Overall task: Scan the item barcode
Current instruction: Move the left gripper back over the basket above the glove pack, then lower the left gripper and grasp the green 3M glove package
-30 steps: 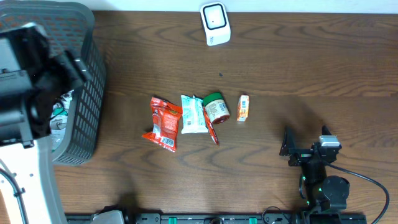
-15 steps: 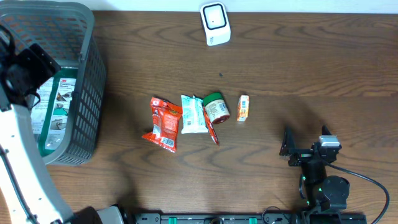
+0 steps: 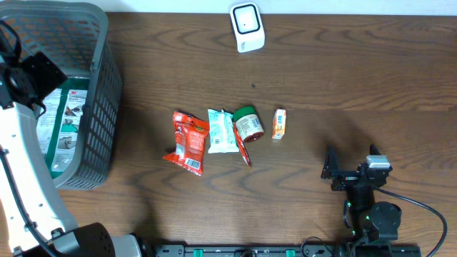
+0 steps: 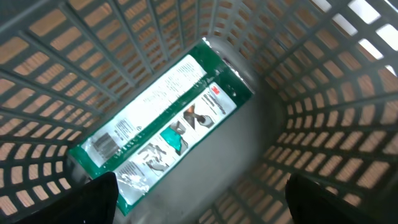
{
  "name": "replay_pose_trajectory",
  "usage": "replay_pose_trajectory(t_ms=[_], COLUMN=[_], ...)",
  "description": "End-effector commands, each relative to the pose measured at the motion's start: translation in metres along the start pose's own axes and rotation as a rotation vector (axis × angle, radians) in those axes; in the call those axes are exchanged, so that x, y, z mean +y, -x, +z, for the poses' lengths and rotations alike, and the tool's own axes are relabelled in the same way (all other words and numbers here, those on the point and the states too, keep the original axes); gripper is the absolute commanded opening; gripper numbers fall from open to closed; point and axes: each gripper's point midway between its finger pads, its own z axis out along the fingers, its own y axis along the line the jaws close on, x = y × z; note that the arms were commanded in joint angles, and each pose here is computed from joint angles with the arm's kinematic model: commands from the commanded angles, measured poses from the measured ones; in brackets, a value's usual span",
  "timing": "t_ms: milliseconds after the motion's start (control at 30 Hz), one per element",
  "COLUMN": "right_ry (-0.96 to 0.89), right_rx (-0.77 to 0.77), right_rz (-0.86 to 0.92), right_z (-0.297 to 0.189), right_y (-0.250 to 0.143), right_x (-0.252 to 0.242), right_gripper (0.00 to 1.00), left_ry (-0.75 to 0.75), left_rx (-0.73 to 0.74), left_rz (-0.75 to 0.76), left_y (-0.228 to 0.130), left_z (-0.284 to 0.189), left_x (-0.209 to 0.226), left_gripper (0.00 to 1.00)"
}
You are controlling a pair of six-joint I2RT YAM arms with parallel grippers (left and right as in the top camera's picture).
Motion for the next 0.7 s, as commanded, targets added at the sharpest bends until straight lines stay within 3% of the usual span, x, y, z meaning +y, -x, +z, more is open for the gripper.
replay_pose_trajectory(t_ms=[0, 667], right_ry=[-0.011, -0.011], right_rx=[0.0, 0.0], right_rz=[0.01, 0.01], right_z=[0.0, 0.0], right_y=[-0.001, -0.001], right_x=[-0.003, -0.003], right_gripper=[0.99, 0.99], left_ry=[0.065, 0.14], left_rx=[-0.007, 0.153], left_rz=[-0.012, -0.016], left_y=[0.007, -0.009], left_z=[0.011, 0.091], left_x=[0.011, 0.026], left_gripper=[0.86, 0.92])
